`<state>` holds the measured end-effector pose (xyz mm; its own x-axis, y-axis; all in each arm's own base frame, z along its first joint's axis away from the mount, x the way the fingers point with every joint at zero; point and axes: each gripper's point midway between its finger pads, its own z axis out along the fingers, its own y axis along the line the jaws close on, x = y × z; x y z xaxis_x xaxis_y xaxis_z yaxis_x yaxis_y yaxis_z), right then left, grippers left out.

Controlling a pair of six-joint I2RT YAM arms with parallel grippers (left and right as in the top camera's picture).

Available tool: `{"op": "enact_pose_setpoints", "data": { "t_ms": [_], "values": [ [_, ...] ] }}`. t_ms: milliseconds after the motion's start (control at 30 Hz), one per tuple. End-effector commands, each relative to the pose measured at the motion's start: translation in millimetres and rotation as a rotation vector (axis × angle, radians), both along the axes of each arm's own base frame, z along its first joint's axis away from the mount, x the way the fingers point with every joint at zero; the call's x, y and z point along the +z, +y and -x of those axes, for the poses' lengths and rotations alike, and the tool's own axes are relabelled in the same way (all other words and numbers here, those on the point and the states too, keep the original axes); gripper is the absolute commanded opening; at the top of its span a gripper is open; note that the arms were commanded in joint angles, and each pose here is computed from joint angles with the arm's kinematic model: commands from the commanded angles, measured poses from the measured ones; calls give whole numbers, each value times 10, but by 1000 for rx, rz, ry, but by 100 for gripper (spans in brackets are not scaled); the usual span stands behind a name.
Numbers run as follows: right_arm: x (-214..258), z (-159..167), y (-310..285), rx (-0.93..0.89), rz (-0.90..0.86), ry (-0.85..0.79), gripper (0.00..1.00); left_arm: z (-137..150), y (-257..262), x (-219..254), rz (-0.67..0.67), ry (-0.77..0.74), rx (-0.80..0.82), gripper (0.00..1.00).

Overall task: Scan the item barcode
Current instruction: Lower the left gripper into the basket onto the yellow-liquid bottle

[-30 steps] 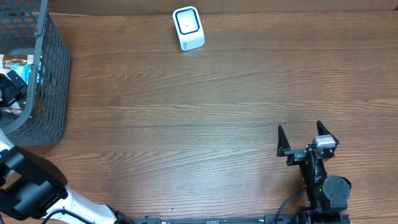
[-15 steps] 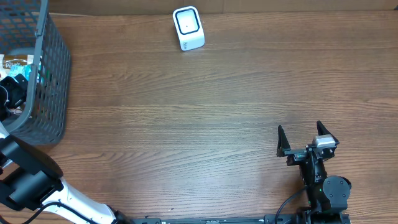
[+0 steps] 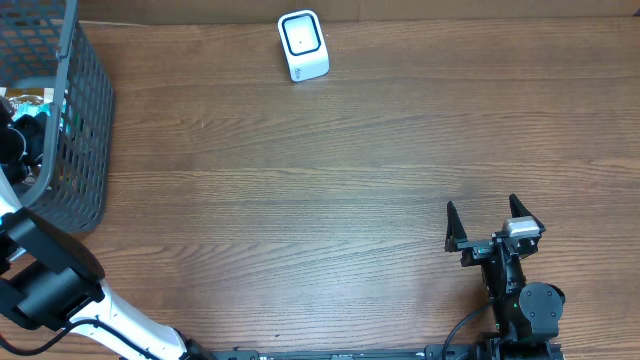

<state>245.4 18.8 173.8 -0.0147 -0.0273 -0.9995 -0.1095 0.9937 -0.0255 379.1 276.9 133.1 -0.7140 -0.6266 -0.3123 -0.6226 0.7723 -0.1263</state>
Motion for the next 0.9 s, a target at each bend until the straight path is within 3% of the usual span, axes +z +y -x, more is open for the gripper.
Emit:
{"op": "enact_pose_setpoints", "data": {
  "t_ms": [0,100,200,467,867],
  "values": [
    [-26,-3,-18,-10,1,-1,100,5,-10,-116,-15,37,-24,86],
    [-26,-3,-18,-10,1,-1,100,15,6,-117,-24,44,-21,82],
    [-26,-3,-18,-10,1,-1,100,18,2,-118,-23,45,-21,68],
    [-26,-3,-18,-10,1,-1,100,28,1,-121,-20,49,-11,59],
    [-26,-3,-18,-10,1,-1,100,131,54,-140,-13,83,143,44]
  ]
}}
